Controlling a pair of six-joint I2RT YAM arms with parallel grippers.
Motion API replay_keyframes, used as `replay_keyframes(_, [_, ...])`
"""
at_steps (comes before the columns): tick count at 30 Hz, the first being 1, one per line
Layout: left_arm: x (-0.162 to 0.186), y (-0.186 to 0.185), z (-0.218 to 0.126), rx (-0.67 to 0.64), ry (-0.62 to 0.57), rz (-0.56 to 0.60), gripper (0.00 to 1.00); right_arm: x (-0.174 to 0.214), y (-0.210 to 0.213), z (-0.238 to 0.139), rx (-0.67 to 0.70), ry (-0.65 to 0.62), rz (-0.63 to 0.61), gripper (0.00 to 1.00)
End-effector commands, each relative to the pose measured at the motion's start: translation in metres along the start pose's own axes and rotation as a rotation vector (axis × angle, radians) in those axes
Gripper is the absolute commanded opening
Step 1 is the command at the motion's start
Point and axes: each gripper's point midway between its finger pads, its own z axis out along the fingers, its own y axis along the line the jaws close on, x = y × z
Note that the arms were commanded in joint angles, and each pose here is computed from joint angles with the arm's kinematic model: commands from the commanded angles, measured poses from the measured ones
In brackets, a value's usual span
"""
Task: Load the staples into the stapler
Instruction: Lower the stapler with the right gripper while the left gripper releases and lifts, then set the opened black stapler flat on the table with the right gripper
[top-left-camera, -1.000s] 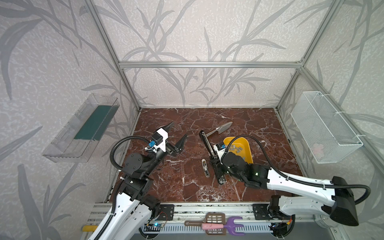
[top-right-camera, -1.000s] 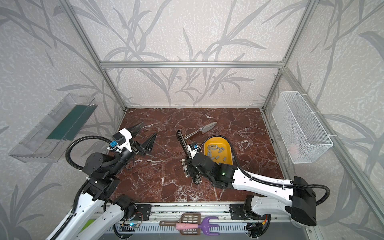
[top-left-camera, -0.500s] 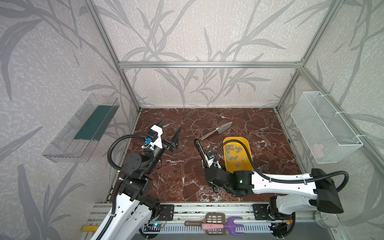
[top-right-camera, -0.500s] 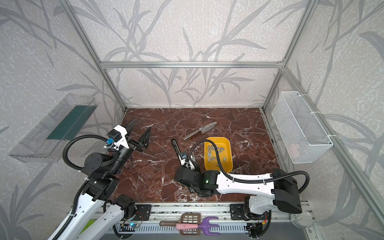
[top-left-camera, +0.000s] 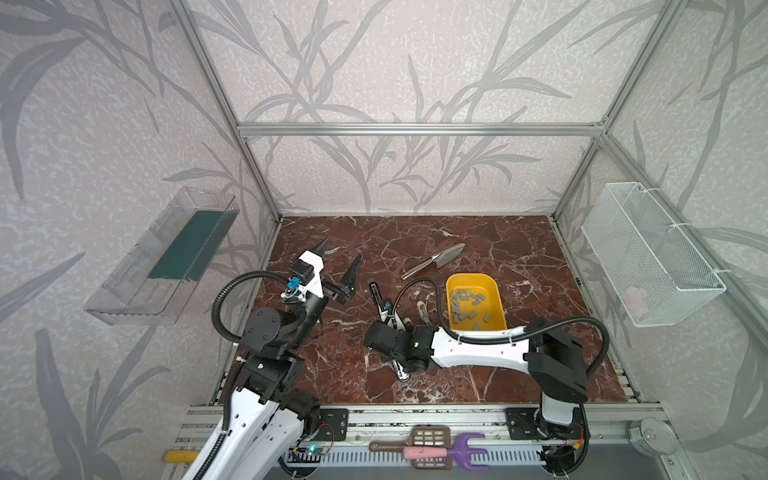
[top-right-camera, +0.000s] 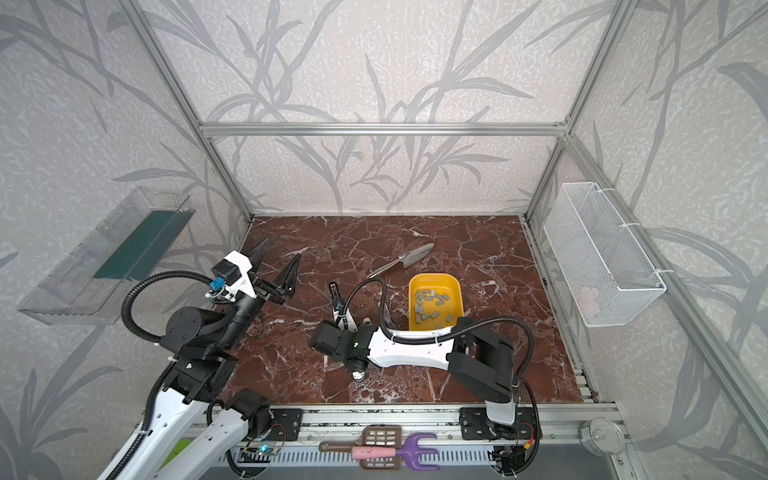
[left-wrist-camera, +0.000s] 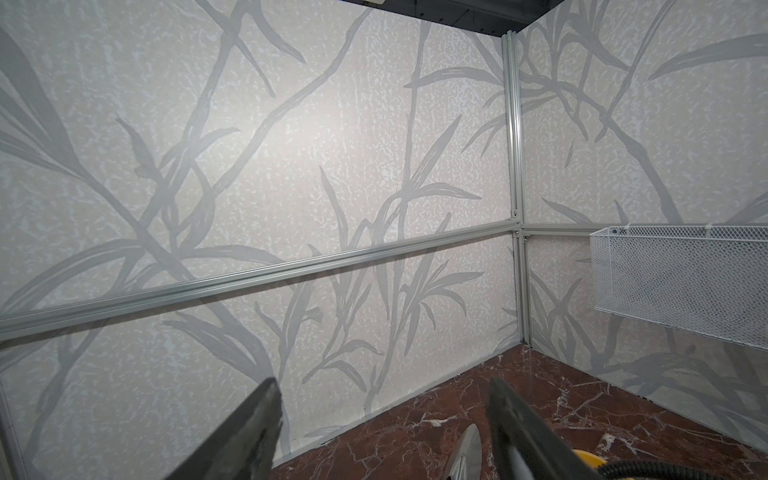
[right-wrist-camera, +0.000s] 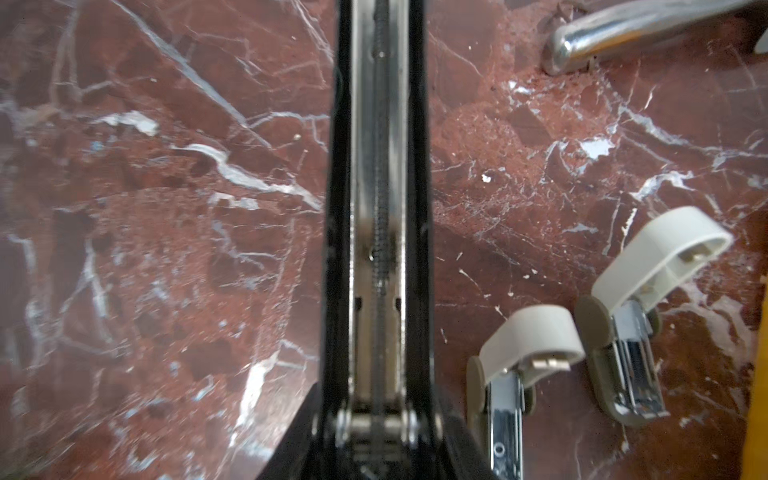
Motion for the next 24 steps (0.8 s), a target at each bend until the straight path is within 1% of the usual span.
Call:
replay_keyframes(1, [-0.011,-0.002,-0.002,0.016,-0.037,-0.007,0.78,-0.021,0.006,0.006,0.011,-0.036,0.018,0.0])
replay_keyframes(6, [-0.012,-0.002,-0.003,0.017,-0.041,-0.006,0.77,-0.012,0.004,0.031,0.057,0.022,-0.003,0.0])
replay_keyframes(14, [-0.011,-0.004,-0.002,0.032,-0.04,-0.009,0.77,-0.008,0.002,0.044,0.087,0.035,-0.021,0.0])
replay_keyframes(18, [-0.011,-0.005,-0.002,0.037,-0.04,-0.009,0.77,-0.001,0.001,0.053,0.072,0.076,-0.008,0.0])
replay_keyframes(24, [-0.012,-0.006,-0.002,0.041,-0.042,-0.008,0.77,0.001,-0.016,0.058,0.129,0.097,0.007,0.0])
